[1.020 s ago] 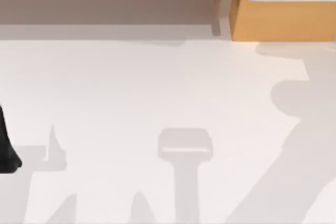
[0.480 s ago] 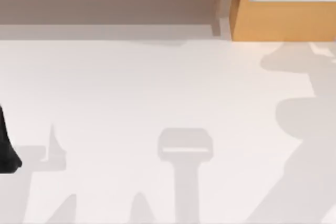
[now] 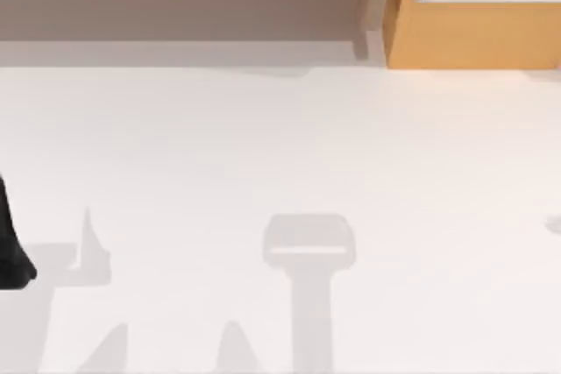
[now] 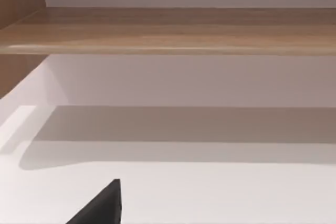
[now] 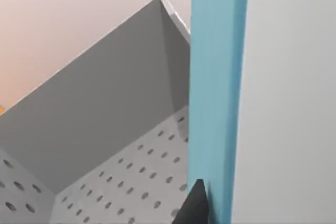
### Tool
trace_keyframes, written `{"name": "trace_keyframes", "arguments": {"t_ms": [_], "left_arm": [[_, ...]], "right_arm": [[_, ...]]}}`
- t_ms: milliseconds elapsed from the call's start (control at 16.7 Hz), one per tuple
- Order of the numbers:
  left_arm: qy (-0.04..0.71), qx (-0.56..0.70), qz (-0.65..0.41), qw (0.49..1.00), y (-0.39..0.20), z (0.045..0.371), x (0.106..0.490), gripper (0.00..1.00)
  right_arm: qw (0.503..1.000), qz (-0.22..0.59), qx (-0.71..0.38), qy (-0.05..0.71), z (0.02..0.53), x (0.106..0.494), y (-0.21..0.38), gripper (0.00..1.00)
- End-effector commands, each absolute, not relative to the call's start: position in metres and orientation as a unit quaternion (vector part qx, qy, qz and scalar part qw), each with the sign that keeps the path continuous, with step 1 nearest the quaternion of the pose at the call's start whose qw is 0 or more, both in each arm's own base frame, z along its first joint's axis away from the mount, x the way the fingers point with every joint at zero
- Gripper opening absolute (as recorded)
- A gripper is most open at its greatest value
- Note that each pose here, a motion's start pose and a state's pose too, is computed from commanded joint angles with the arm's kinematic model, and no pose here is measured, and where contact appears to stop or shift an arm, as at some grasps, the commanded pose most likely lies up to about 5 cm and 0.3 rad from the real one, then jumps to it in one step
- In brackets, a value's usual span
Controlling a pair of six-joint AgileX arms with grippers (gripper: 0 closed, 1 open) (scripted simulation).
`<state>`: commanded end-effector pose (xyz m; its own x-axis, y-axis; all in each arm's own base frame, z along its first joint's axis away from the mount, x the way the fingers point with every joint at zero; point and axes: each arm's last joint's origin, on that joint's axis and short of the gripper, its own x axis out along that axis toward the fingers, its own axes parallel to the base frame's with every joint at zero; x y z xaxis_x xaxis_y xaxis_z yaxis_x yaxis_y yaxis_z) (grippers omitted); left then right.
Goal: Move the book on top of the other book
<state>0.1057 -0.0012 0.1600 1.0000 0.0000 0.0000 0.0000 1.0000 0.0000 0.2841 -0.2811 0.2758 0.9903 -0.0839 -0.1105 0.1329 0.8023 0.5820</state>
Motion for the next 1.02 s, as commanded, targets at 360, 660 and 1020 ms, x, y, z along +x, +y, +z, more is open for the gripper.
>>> {"name": "trace_keyframes", "arguments": {"t_ms": [360,660,1020], "left_arm": [[0.000,0.000,0.000,1.000,-0.001,0.160,0.106,1.00],[0.000,0.000,0.000,1.000,-0.001,0.160,0.106,1.00],[0.000,0.000,0.000,1.000,-0.001,0.160,0.106,1.00]], "right_arm": [[0.772,-0.155,0.600,0.141,0.156,0.207,-0.261,0.00],[0.683,-0.190,0.684,0.172,0.118,0.186,-0.237,0.00],[0.684,-0.189,0.683,0.173,0.117,0.189,-0.237,0.00]]}}
